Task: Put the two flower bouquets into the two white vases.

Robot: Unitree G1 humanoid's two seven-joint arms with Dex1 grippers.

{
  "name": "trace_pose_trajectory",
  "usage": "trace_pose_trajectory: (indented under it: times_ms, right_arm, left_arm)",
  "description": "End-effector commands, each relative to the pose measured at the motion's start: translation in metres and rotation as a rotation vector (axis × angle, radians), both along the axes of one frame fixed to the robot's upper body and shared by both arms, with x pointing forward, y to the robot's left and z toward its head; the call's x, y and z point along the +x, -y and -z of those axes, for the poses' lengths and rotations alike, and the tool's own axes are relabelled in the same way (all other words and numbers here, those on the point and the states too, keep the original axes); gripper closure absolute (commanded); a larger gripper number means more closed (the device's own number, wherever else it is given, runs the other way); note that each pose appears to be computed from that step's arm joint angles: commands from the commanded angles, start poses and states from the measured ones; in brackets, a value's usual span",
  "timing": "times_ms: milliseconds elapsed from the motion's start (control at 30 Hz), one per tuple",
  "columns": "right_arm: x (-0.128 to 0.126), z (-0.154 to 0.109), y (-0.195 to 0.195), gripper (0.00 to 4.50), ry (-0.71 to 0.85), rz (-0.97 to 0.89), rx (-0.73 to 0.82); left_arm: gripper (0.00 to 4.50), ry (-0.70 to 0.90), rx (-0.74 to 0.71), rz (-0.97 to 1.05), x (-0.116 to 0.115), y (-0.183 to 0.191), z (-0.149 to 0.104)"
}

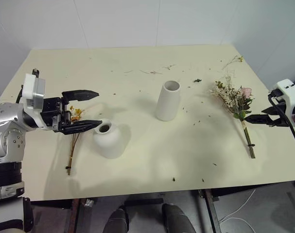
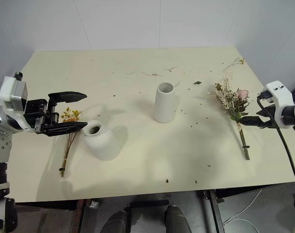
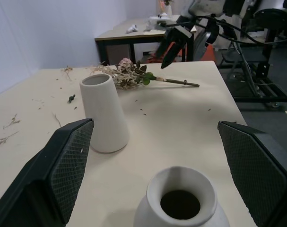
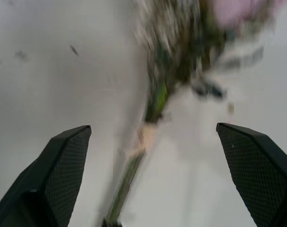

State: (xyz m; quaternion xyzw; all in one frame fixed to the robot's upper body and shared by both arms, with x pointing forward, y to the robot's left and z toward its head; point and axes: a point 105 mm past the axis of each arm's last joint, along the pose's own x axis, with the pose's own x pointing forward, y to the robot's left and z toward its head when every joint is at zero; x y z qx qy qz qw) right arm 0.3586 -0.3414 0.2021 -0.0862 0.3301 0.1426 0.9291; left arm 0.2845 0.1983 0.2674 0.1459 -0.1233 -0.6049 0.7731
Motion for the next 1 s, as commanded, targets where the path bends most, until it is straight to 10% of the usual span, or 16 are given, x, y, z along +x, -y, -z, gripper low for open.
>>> trace_pose_trajectory:
  times_ms: [33, 367, 800, 1000]
  right_arm:
    - [0.003, 0.005, 0.001, 0.0, -0.04, 0.032, 0.019]
    - [0.016, 0.057, -0.005, 0.0, -0.185, 0.092, 0.018]
    - [0.033, 0.02, -0.027, 4.45, -0.028, -0.014, 0.168]
    - [0.051, -0.038, -0.04, 4.49, 0.293, -0.087, 0.255]
  left_arm:
    - [0.01, 0.062, 0.015, 0.009, -0.009, 0.007, -0.014]
    - [0.01, 0.102, 0.004, 0.016, -0.025, 0.021, -0.027]
    - [0.0, 0.101, -0.014, -0.013, -0.023, 0.019, -0.026]
    - [0.0, 0.098, -0.041, -0.032, -0.009, 0.013, -0.025]
